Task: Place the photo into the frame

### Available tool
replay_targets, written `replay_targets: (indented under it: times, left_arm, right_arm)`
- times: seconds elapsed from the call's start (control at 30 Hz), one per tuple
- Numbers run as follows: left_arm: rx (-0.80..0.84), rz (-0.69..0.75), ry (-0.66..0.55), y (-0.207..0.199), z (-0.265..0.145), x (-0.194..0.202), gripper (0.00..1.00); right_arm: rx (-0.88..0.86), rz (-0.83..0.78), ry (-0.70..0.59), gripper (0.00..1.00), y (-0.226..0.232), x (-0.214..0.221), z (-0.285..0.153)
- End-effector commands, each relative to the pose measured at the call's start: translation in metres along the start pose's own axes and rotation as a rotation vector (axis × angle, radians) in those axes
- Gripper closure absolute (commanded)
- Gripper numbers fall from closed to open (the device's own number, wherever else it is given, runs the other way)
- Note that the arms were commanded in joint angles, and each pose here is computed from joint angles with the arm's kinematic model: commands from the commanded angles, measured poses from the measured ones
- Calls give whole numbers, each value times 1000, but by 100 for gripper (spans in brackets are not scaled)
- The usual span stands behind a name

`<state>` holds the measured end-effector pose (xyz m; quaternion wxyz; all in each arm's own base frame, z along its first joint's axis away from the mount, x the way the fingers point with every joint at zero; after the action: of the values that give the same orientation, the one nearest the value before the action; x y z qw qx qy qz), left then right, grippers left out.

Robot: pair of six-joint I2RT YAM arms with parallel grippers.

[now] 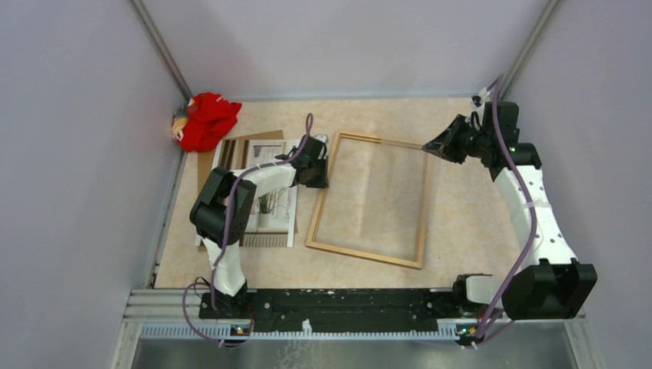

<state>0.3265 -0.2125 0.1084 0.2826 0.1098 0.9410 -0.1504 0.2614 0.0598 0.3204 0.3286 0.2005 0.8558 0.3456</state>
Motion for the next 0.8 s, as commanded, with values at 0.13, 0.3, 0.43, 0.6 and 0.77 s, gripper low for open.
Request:
replay_targets:
  times: [0.13, 0.3, 0.43, 0.6, 0.77]
  left_arm:
    - [162, 47, 62, -8, -21, -4, 57]
    - [341, 62, 27, 14, -57, -34, 33]
    - [367, 76, -56, 53, -83, -51, 29]
    - [338, 100, -121, 89, -101, -66, 34]
    - [331, 149, -158, 92, -99, -53, 38]
  right_arm:
    - [-120, -15, -30, 100, 16, -12, -2]
    - [-194, 13, -14, 100, 38, -11, 0]
    - [-259, 2, 20, 100, 65, 0, 10]
    - [-362, 68, 34, 100, 69, 11, 26]
    - [-332, 160, 57, 100, 37, 28, 59]
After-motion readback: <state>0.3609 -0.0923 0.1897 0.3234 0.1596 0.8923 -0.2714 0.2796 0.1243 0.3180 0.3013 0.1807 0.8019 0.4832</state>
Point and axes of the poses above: each gripper's point midway between its finger pads, its own z axis out along the fingers, its own y axis along the line the jaws close on, x = y × z, the point moved 10 cm from there along -z, back along the fingers, and after that the axes turned 5 degrees about z, right-handed, at the moved point
